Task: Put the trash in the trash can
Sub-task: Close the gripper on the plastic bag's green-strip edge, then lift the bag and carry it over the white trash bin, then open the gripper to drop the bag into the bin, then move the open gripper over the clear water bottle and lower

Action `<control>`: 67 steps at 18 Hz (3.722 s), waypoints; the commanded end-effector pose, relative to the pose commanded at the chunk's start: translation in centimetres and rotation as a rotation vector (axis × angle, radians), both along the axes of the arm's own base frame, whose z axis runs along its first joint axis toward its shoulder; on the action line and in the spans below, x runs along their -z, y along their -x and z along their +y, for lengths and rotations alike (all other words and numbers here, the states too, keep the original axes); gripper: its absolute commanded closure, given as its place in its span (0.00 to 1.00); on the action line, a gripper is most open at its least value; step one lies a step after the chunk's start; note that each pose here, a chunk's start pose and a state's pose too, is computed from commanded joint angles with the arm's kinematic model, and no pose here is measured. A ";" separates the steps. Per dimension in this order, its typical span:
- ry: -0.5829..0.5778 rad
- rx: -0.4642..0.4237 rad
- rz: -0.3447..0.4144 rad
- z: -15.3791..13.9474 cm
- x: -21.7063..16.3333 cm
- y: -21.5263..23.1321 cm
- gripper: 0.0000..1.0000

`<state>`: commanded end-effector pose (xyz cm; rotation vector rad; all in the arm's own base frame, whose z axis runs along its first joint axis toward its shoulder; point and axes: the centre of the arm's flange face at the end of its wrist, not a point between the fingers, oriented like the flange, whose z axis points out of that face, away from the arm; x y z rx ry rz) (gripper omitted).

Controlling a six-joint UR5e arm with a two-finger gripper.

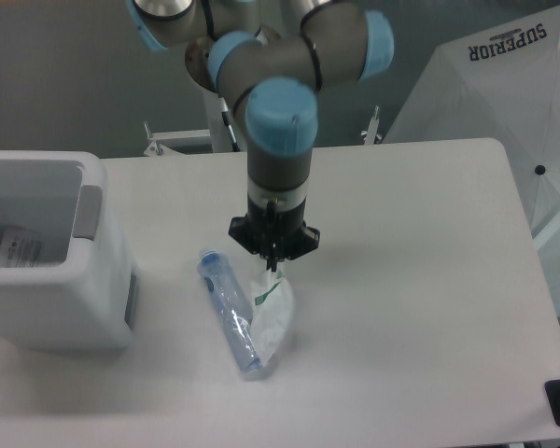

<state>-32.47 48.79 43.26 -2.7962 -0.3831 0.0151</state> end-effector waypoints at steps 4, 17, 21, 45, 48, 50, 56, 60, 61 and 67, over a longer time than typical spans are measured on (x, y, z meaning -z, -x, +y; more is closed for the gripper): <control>-0.094 0.019 0.012 -0.5 -4.0 -1.9 1.00; -0.407 0.173 0.040 -4.3 -16.5 -12.8 1.00; -0.409 0.306 0.037 -2.6 -16.4 -17.2 1.00; -0.466 0.505 -0.053 -3.0 -13.9 -24.0 1.00; -0.455 0.507 -0.063 -2.0 -13.2 -23.4 0.52; -0.451 0.504 -0.066 -1.7 -13.0 -23.1 0.20; -0.452 0.490 -0.062 -1.3 -12.8 -22.5 0.00; -0.416 0.386 -0.086 -0.8 -10.3 -17.1 0.00; -0.404 0.345 -0.099 -0.7 -9.4 -15.3 0.00; -0.326 0.095 -0.158 -0.2 -5.2 -4.3 0.00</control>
